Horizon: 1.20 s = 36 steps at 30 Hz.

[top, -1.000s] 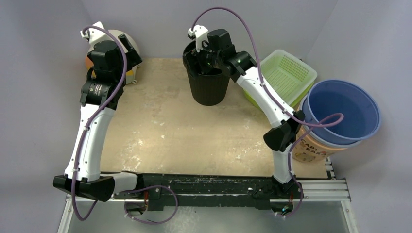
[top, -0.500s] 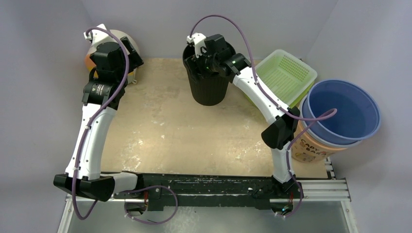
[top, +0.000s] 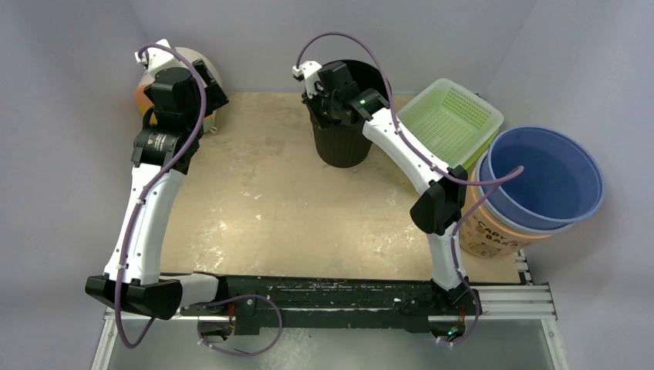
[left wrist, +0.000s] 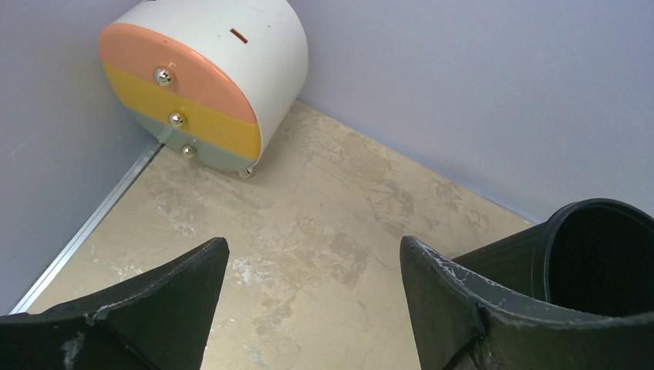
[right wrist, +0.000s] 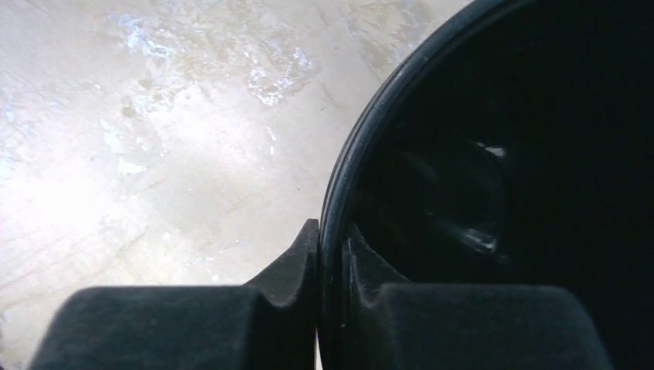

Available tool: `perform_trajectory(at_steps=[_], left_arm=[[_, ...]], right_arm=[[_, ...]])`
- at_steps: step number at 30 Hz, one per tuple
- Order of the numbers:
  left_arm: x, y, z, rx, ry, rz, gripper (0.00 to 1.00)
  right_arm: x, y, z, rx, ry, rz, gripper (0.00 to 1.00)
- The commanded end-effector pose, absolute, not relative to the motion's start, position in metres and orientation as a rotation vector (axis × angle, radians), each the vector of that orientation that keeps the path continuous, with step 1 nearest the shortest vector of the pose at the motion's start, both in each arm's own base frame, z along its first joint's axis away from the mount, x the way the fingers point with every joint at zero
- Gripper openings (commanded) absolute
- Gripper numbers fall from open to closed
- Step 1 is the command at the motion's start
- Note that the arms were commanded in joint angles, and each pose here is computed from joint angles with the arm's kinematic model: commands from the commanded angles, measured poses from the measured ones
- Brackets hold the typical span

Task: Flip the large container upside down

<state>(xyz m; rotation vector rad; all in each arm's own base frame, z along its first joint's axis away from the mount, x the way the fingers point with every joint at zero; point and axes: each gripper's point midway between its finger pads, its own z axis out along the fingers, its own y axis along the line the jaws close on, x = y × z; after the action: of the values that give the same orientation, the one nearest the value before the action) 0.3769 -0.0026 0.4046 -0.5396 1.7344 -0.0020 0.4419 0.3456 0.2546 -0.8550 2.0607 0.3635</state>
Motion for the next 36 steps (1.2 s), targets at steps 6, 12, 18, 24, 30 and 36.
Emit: perform_trajectory(at_steps=[6,12,18,24,30,36], left_arm=[[0.369,0.004,0.446,-0.597,1.613,-0.032,0.78],[0.351,0.016,0.498,-0.655,1.477,-0.056,0.74],[0.329,0.027,0.543,-0.687,1.346,-0.067,0.7],[0.317,0.033,0.564,-0.695,1.294,-0.064,0.69],[0.318,0.033,0.572,-0.694,1.287,-0.064,0.68],[0.323,0.032,0.574,-0.691,1.295,-0.06,0.67]], right_arm=[[0.414,0.377,0.348,-0.833,1.883,0.696,0.0],[0.368,0.41,0.431,-0.757,1.634,1.355,0.0],[0.353,0.425,0.415,-0.673,1.504,1.806,0.0],[0.342,0.419,0.41,-0.517,1.264,2.203,0.0],[0.341,0.42,0.415,-0.404,1.059,2.465,0.0],[0.347,0.427,0.391,-0.217,0.993,2.659,0.0]])
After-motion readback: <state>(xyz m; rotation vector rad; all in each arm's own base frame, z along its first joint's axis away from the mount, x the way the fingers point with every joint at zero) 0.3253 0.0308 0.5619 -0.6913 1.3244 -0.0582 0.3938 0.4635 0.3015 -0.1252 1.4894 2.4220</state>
